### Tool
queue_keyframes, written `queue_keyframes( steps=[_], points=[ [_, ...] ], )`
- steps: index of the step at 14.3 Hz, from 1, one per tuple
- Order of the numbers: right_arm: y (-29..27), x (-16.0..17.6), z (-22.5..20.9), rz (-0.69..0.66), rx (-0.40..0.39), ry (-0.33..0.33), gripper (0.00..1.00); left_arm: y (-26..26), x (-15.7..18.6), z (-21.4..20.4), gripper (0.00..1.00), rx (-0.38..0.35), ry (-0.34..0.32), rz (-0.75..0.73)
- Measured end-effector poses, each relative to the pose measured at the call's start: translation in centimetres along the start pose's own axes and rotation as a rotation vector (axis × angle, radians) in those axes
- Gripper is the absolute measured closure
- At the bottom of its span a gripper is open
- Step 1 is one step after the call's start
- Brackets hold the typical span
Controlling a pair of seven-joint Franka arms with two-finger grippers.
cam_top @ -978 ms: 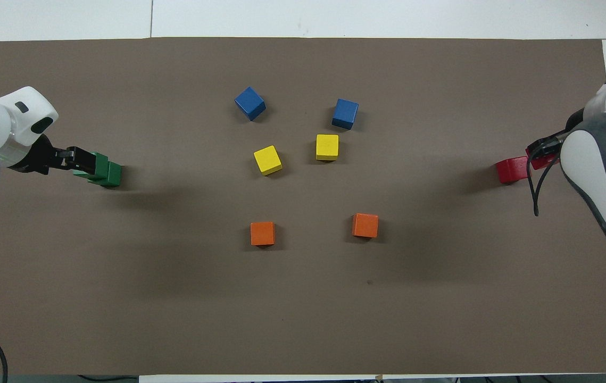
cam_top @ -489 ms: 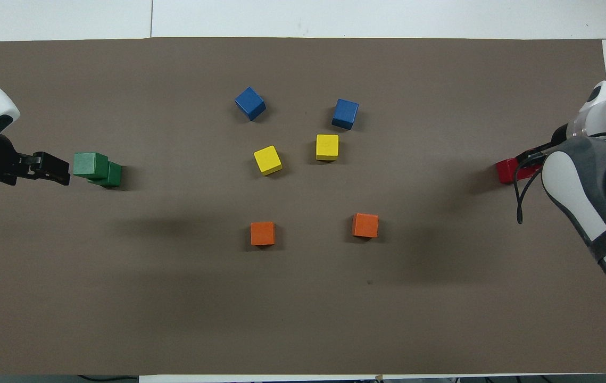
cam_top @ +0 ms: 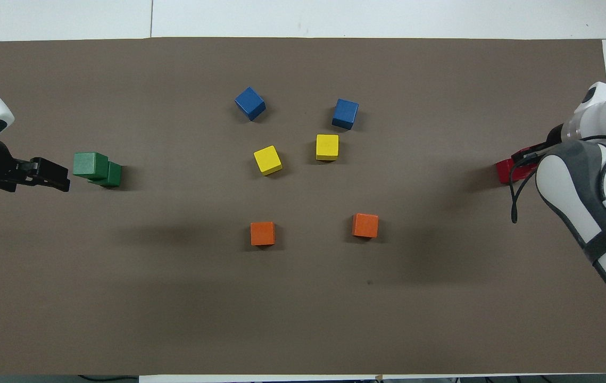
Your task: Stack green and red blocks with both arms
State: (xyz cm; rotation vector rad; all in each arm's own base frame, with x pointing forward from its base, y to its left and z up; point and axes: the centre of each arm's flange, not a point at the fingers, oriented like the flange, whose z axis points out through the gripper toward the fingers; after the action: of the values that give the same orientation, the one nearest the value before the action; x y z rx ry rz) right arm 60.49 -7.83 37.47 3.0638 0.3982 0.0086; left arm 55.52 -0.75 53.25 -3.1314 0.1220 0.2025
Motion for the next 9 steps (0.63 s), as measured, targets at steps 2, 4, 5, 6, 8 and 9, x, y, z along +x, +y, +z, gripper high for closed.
queue_keyframes(
  steps=[2, 4, 5, 6, 8, 9],
  points=[
    [-0.3, 0.1, 0.0, 0.006, 0.0, 0.001, 0.46, 0.1, -0.6, 0.0, 0.0, 0.001, -0.005, 0.0],
    [-0.9, 0.4, 0.0, 0.012, 0.0, 0.002, 0.46, 0.3, -1.3, 0.2, 0.0, 0.002, -0.012, 0.001],
    [-1.1, 0.4, 0.0, 0.012, 0.0, 0.002, 0.46, 0.4, -1.5, 0.2, 0.0, 0.003, -0.005, 0.002],
    [-1.2, 0.5, 0.0, 0.014, 0.0, 0.002, 0.46, 0.5, -1.4, 0.1, 0.0, 0.003, 0.009, 0.003],
    [-1.2, 0.4, 0.1, 0.022, 0.002, -0.001, 0.46, 0.9, -1.3, 0.0, 0.0, 0.003, 0.02, 0.009],
    [-1.3, 0.3, 0.3, 0.022, 0.003, -0.004, 0.46, 1.2, -1.3, 0.0, 0.0, 0.003, 0.02, 0.015]
  ],
)
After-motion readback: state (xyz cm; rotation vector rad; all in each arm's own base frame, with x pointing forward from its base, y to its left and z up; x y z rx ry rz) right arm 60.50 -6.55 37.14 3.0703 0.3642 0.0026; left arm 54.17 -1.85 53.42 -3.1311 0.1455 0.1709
